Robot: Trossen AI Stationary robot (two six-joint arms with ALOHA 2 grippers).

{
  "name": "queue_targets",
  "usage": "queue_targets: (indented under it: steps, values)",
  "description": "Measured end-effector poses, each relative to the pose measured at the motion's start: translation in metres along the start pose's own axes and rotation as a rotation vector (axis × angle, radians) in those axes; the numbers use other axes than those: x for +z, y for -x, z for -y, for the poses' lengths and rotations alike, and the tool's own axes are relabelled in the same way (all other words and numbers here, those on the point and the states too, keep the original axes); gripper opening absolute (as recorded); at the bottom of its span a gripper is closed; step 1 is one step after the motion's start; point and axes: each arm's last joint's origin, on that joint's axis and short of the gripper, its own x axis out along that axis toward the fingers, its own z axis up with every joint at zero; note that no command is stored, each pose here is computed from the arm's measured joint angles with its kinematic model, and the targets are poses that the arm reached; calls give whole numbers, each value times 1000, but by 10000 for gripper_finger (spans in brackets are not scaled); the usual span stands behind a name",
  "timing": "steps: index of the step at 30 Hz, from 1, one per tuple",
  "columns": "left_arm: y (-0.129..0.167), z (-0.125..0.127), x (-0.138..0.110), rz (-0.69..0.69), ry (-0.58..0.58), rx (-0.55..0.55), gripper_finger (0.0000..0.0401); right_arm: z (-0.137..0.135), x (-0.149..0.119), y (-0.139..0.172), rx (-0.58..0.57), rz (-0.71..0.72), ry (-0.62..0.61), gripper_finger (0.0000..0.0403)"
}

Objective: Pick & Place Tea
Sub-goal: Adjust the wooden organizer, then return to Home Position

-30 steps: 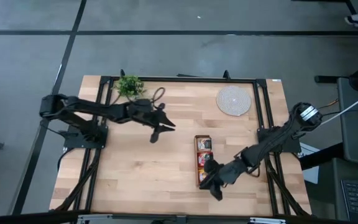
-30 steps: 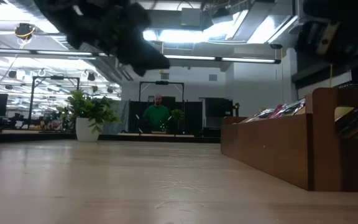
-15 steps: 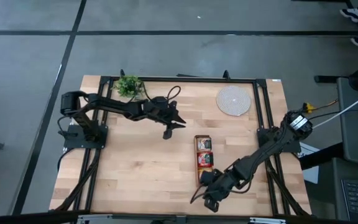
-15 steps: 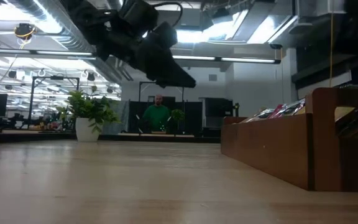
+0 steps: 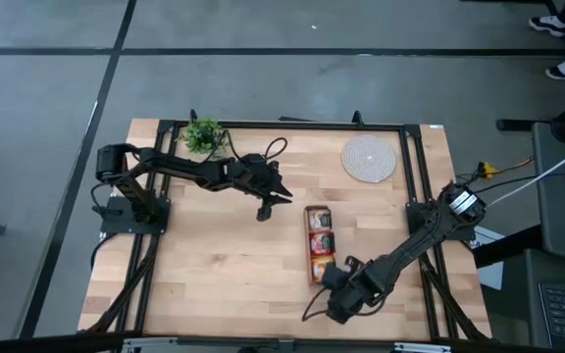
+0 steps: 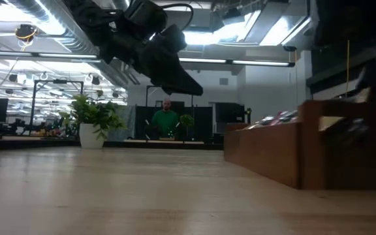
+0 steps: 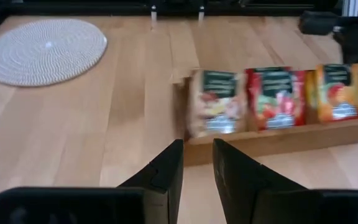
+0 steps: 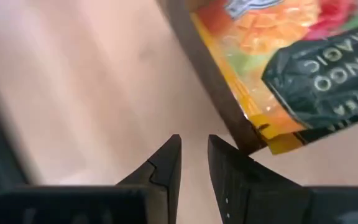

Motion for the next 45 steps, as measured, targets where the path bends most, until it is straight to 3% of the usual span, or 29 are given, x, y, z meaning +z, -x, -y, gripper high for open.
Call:
queue_targets:
  steps: [6, 13, 17, 23, 29, 33, 37, 41, 45]
  values:
    - [2, 1, 2, 0, 2, -5, 86, 25, -2, 2, -311, 143, -88, 83]
    - [3, 1, 2, 1, 3, -6, 83, 69, 3, 27, -774, 483, -273, 83]
    - [3, 1, 2, -2, 5, -6, 86, 87, 8, 41, -935, 533, -338, 83]
    - [8, 3, 3, -24, 23, -8, 82, 90, 10, 46, -899, 503, -343, 83]
    - [26, 12, 15, -11, -28, -18, 86, 65, 2, 60, -748, 483, -170, 70]
    - [44, 26, 27, 9, -69, 1, 85, 58, 4, 76, -595, 488, -106, 41]
    - [63, 40, 35, -3, -97, 115, 82, 54, 8, 88, -447, 529, 7, 8]
    - [79, 52, 37, -40, -103, 220, 85, 56, 10, 94, -314, 621, 120, 10]
    - [93, 58, 38, -55, -83, 288, 85, 67, 2, 90, -81, 680, 244, 5]
